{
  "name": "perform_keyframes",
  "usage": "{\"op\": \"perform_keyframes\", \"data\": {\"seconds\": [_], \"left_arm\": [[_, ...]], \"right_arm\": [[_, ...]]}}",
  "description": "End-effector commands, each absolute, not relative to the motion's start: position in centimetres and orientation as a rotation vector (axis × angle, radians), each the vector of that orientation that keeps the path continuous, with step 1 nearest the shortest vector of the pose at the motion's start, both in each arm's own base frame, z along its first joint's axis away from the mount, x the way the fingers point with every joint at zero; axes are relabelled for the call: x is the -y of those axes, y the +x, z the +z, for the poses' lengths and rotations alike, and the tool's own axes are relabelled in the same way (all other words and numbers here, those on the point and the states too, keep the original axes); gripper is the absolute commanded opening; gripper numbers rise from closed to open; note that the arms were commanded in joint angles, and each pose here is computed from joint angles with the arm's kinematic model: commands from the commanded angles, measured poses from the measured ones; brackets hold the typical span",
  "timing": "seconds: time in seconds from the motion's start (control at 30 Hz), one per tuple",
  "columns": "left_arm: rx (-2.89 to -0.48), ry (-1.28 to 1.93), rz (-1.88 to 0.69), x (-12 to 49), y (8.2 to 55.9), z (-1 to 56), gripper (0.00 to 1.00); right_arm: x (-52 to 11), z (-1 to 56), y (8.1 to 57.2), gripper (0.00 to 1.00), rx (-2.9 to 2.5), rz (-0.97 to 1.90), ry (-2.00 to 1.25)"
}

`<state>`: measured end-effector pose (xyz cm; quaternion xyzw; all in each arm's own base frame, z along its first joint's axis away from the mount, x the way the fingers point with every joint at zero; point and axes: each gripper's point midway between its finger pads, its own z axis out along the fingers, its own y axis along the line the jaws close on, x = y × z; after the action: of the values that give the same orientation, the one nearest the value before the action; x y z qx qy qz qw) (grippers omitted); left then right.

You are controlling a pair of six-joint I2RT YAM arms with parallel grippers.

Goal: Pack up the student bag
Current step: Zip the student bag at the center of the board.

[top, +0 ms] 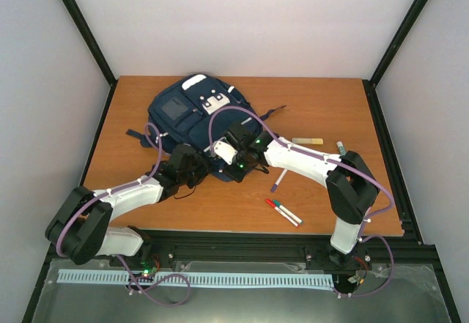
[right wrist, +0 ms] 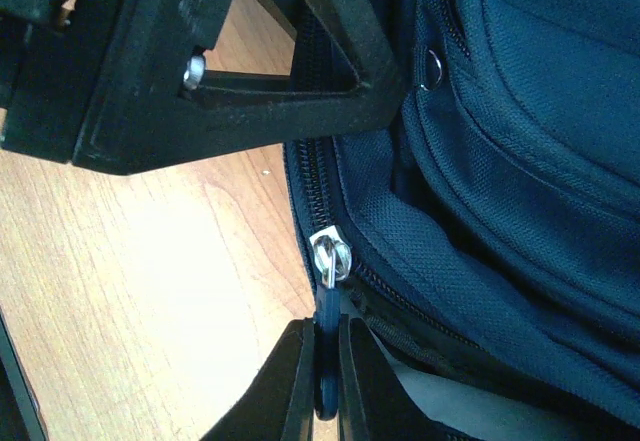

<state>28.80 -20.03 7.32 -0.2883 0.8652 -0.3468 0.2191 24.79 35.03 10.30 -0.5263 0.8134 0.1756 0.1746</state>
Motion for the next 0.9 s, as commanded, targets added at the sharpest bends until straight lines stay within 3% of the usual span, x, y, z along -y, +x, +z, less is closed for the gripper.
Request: {"op": "perform_keyframes", "data": {"seconds": [0.0,0.13,0.57,0.87], "left_arm": [[-2.336,-0.761,-1.022,20.9,30.3,9.7,0.16],[-2.356,-0.761,-0.981,20.3,29.6,9.4,0.01],[-2.380,-0.749,-0.849,17.2,26.9,8.3,0.01],[-2.370,-0.708,-0.854,17.6,27.5,8.7,0.01]], "right_arm": [[-35.1,10.8,23.2,0.03,-2.296,0.563,-1.551],[-33.8,10.8,24.6,0.03,-2.334,0.539,-1.491],[-26.8,10.3,28.9,0.03,-2.521,0.482,-1.282],[-29.2,13.1,23.0,0.03,-2.471,0.760,-1.461]]}}
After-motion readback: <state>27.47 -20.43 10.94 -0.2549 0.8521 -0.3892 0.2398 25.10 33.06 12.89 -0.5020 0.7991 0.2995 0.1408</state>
